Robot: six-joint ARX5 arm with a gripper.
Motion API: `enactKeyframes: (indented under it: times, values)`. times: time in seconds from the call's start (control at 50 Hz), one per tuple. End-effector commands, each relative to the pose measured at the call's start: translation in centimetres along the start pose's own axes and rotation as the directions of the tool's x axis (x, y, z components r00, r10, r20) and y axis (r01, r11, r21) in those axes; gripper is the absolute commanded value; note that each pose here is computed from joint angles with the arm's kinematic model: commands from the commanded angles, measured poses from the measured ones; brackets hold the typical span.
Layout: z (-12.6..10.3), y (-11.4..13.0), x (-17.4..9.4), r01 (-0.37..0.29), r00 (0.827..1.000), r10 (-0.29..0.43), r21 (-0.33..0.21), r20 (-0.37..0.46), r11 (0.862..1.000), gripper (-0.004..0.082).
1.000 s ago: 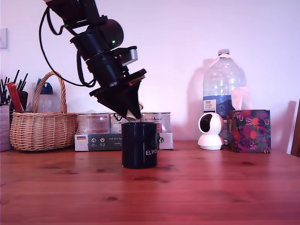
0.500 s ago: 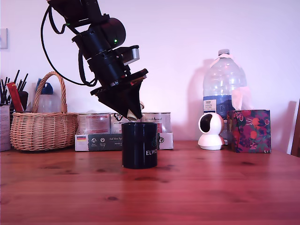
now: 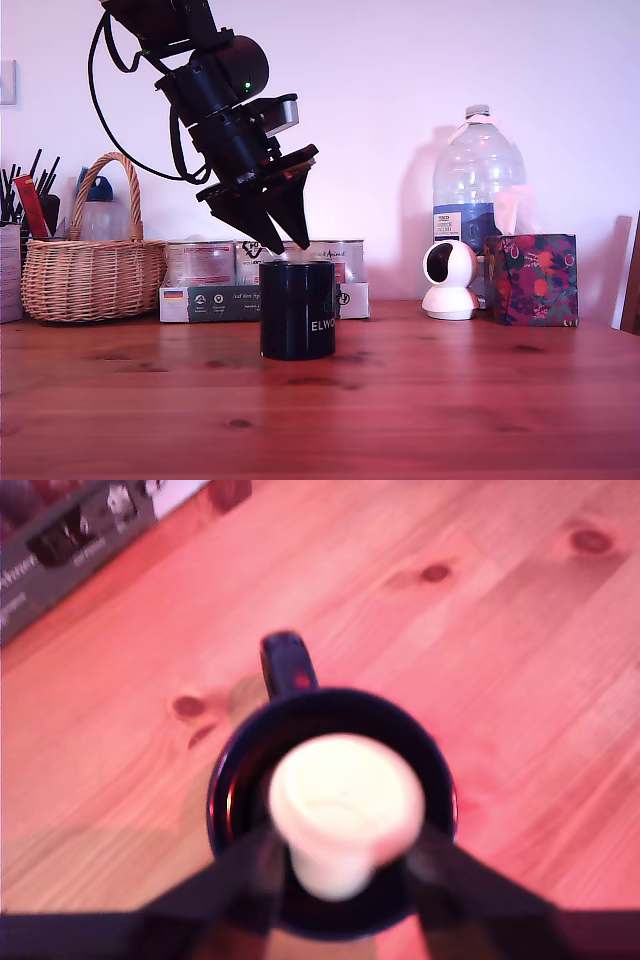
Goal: Pick up the coffee capsules from the table one by one and drop them inside the nearest coffee cup
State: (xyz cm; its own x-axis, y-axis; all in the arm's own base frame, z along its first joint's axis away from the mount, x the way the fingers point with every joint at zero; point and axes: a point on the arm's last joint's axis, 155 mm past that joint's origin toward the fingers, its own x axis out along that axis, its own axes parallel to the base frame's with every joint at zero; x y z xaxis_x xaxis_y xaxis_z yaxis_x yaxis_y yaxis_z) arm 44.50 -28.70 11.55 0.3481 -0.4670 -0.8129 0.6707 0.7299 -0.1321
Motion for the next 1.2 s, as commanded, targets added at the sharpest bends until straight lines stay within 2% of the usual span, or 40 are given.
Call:
enactKeyframes:
  times: [0.0, 0.24, 0.34, 0.42, 0.54, 0.6, 0.76, 0.94, 1.18]
  values:
    - [-0.2, 0.0, 1.0, 0.012, 1.000, -0.012, -0.004, -0.011, 1.000, 0.0770]
    - [0.5, -0.3, 0.6, 0.027, 1.000, -0.027, -0.001, 0.006, 1.000, 0.0757]
    - [0.8, -0.5, 0.1, 0.034, 0.999, -0.034, -0.002, 0.004, 0.999, 0.0679]
    - [1.1, -1.1, -0.6, 0.056, 0.998, -0.056, -0.003, 0.003, 0.998, 0.0509]
    - [1.7, -2.1, -1.9, 0.096, 0.995, -0.096, -0.004, 0.024, 0.995, 0.0098]
    - [2.1, -2.7, -2.8, 0.118, 0.992, -0.118, 0.002, 0.040, 0.993, -0.0034]
    - [3.2, -3.7, -5.8, 0.132, 0.987, -0.134, 0.027, 0.085, 0.991, -0.0020]
    - [4.4, -4.8, -10.5, 0.123, 0.980, -0.130, 0.054, 0.150, 0.991, -0.0020]
    - [3.3, -5.9, -14.1, 0.119, 0.980, -0.128, 0.064, 0.154, 0.991, -0.0020]
